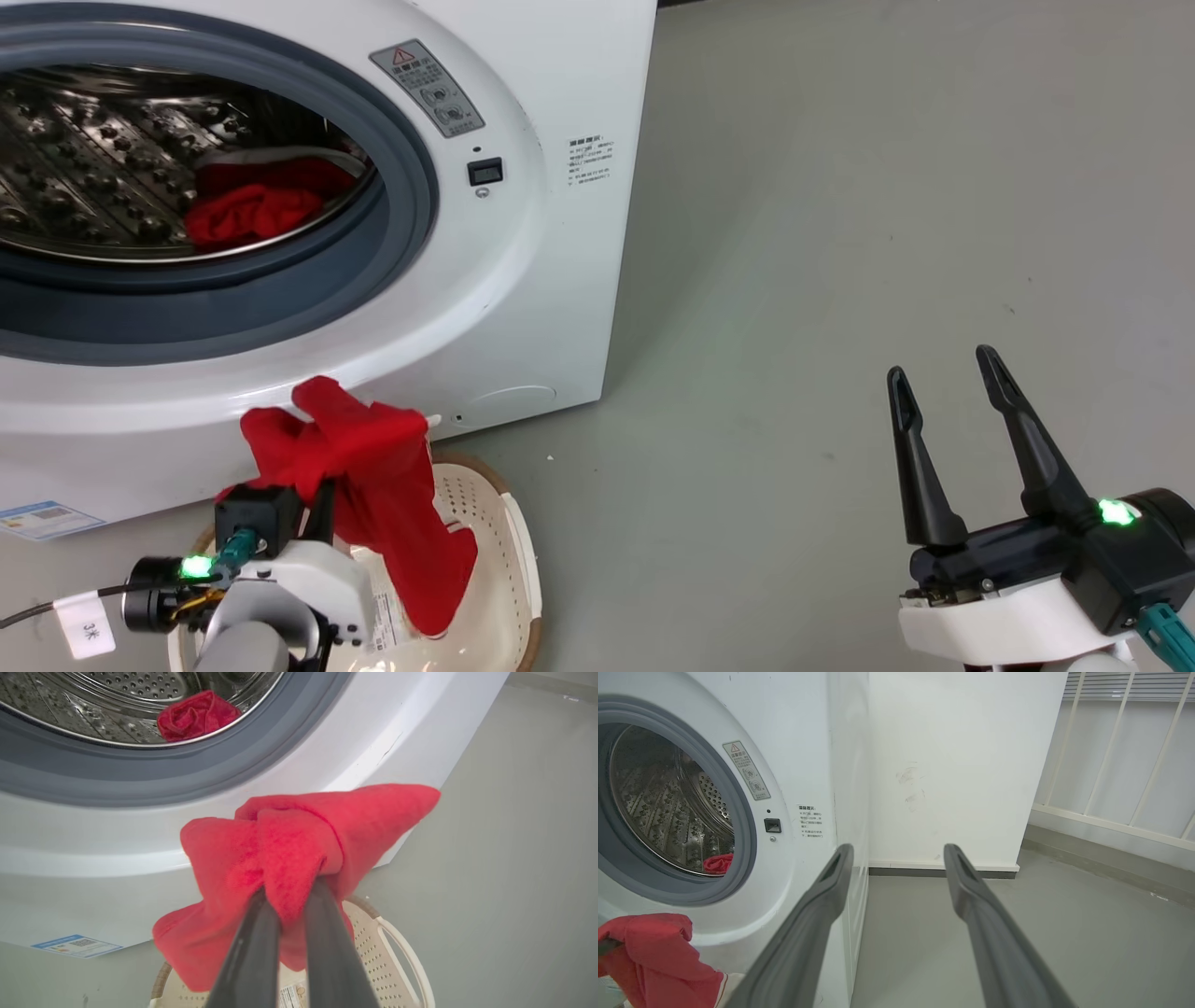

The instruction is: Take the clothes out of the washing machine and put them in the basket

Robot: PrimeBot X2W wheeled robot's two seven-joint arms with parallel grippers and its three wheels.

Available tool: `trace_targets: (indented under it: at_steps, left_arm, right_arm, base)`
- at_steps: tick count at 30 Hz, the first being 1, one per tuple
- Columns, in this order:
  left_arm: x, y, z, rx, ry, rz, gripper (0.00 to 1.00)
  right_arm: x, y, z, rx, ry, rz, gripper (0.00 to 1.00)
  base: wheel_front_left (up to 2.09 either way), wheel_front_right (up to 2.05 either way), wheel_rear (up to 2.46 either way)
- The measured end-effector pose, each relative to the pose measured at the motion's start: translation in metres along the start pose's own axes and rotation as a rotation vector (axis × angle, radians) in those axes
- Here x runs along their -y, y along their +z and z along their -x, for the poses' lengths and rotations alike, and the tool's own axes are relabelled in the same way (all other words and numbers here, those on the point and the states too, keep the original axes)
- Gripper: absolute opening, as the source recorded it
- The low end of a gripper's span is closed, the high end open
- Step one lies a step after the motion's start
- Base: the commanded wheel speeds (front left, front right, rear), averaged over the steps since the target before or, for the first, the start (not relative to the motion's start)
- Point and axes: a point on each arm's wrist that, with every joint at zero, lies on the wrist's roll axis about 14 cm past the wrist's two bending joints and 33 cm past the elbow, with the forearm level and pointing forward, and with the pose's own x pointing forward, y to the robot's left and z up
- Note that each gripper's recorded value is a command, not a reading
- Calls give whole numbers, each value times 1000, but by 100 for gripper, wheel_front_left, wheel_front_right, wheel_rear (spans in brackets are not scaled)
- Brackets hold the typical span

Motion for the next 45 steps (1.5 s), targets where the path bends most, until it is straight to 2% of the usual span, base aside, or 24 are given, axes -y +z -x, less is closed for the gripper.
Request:
trace_targets:
  at_steps: [20, 33, 40, 41, 42, 43, 45]
  left_arm:
    - [1, -159, 7, -502, -32, 38, 0]
    - [14, -227, -1, -749, -78, 44, 0]
    - [19, -242, -4, -787, -88, 48, 0]
    - [20, -242, -5, -787, -93, 37, 18]
    - [19, -242, -5, -785, -93, 28, 47]
    - [19, -240, -6, -776, -97, 17, 100]
    - [19, -236, -8, -760, -94, 15, 100]
  right_arm:
    - [9, -32, -34, -68, -15, 23, 100]
    - [17, -68, -54, -139, -28, 40, 100]
    - [19, -78, -58, -159, -32, 46, 100]
    - [19, -78, -58, -160, -32, 46, 100]
    - [19, -78, -59, -159, -31, 45, 100]
    - [19, -78, -59, -157, -31, 45, 100]
    - [18, -76, -59, -152, -30, 43, 100]
  base:
    - [0, 0, 0]
    - [0, 0, 0]
    - [0, 0, 0]
    - [0, 0, 0]
    - [0, 0, 0]
    - [0, 0, 0]
    - [0, 0, 0]
